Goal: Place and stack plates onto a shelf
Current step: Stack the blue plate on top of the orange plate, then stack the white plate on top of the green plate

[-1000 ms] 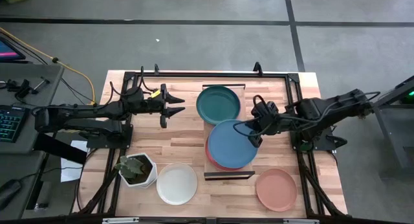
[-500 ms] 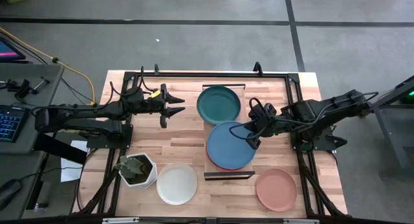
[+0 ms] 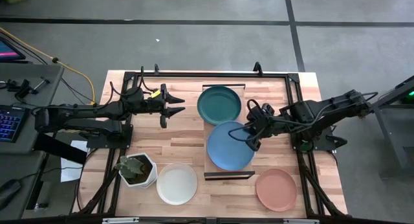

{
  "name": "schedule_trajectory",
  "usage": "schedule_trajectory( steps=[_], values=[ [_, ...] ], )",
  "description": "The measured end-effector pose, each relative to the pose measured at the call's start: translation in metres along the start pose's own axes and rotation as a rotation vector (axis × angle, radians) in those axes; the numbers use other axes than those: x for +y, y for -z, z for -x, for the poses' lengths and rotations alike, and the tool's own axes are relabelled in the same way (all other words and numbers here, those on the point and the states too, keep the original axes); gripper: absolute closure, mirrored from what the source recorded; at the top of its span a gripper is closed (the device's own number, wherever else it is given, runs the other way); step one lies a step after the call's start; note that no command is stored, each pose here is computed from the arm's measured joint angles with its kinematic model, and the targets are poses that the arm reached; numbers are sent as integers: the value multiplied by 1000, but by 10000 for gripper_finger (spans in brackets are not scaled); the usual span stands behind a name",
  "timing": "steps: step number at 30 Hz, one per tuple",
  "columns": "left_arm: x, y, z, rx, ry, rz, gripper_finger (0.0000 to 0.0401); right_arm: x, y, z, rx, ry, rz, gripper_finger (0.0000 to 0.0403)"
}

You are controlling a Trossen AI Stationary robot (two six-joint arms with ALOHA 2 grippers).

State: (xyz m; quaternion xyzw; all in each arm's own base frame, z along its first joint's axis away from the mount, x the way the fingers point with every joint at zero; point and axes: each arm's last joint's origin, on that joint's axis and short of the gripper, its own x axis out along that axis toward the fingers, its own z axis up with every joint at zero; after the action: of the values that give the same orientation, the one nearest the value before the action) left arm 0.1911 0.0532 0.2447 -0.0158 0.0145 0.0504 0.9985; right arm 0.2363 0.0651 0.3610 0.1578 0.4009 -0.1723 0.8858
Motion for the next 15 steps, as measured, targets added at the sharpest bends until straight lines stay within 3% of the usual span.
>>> schedule_trajectory(
  steps=[10,15],
  values=[
    [0,0,0,1,0,0,256,2,2,0,43,-48,52,211],
    [0,1,0,7,0,2,256,-3,10,2,66,62,107,201]
  ],
)
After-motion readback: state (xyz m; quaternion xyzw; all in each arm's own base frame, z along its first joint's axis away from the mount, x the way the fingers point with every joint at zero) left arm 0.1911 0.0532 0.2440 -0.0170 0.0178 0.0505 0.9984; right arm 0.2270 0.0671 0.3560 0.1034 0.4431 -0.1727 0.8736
